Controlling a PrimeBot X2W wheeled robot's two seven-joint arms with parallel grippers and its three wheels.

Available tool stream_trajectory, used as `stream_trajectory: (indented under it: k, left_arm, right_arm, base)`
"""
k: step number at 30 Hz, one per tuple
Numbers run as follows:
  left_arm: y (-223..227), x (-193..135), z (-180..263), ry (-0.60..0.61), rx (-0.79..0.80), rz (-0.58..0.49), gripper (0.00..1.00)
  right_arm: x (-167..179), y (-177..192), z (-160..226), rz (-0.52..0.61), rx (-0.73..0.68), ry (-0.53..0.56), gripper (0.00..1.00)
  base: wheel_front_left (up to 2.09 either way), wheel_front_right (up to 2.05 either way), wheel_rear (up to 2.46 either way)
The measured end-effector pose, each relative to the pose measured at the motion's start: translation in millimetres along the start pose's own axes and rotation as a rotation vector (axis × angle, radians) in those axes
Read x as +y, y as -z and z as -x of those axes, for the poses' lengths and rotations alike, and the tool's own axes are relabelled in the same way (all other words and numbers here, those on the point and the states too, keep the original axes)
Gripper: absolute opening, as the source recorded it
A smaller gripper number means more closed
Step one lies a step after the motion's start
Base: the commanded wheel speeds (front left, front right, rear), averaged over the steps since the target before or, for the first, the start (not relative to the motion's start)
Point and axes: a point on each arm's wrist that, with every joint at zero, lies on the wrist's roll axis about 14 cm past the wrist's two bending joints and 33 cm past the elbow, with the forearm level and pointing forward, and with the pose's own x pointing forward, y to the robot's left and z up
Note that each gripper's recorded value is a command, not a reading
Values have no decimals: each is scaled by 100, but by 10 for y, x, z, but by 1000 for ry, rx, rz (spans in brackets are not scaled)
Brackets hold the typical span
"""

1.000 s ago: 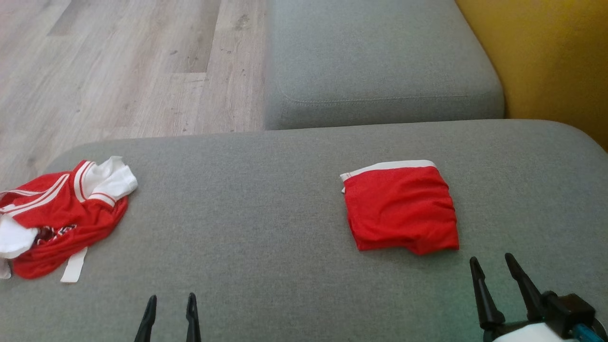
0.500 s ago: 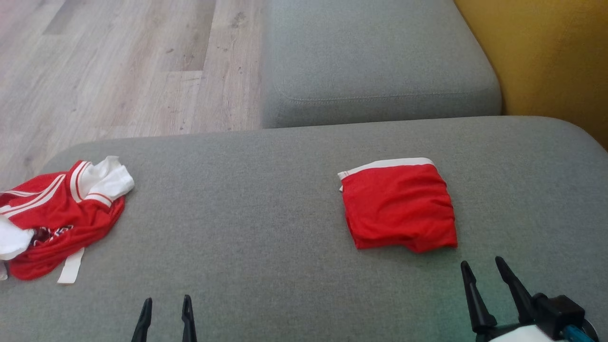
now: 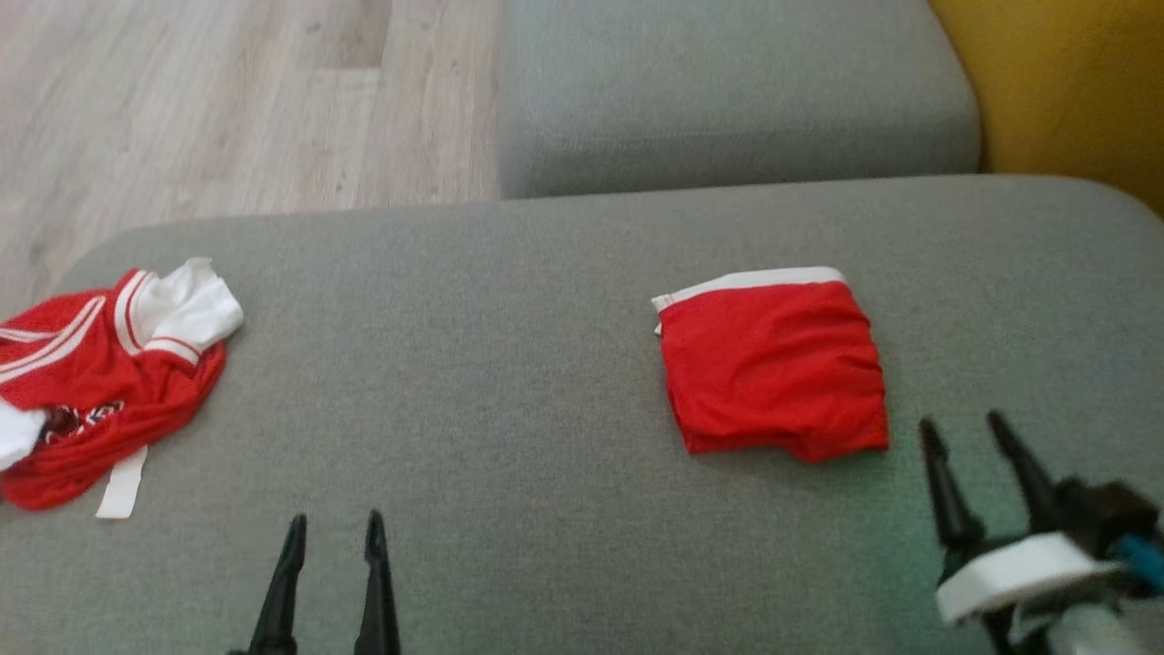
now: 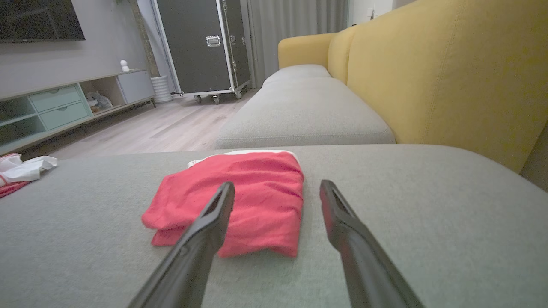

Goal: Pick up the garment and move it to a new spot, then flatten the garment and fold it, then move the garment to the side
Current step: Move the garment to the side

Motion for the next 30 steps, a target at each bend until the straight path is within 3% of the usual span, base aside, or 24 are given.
stream_trajectory:
  k: [5,11,18,19,21,22,26,30]
  left_arm:
    - [-52,-90,-135,18,-12,2,100]
    - [-71,-231,-379,54,-17,-4,100]
    - [-57,-289,-567,67,-15,-14,100]
    - [-42,-293,-573,67,-10,-16,100]
    - [2,-289,-566,60,4,-17,100]
    - [29,-282,-562,57,13,-17,100]
    - [96,-248,-573,39,35,-18,100]
    - [130,-348,-679,71,41,-15,100]
  right_arm:
    - [-233,-7,-295,-11,26,28,100]
    - [-468,89,-755,-12,156,38,100]
    - [-386,417,-1078,-127,354,16,100]
    - [-353,515,-1079,-151,399,11,94]
    - [-301,704,-1052,-188,479,4,22]
    - [-270,774,-1042,-207,509,-1,0]
    - [-142,855,-1067,-266,537,-34,0]
    - [-475,694,-1119,-211,481,-2,0]
  base:
    - [0,0,0]
    - [0,0,0]
    - [0,0,0]
    - [0,0,0]
    - [0,0,0]
    - [0,0,0]
    - [0,0,0]
    - [0,0,0]
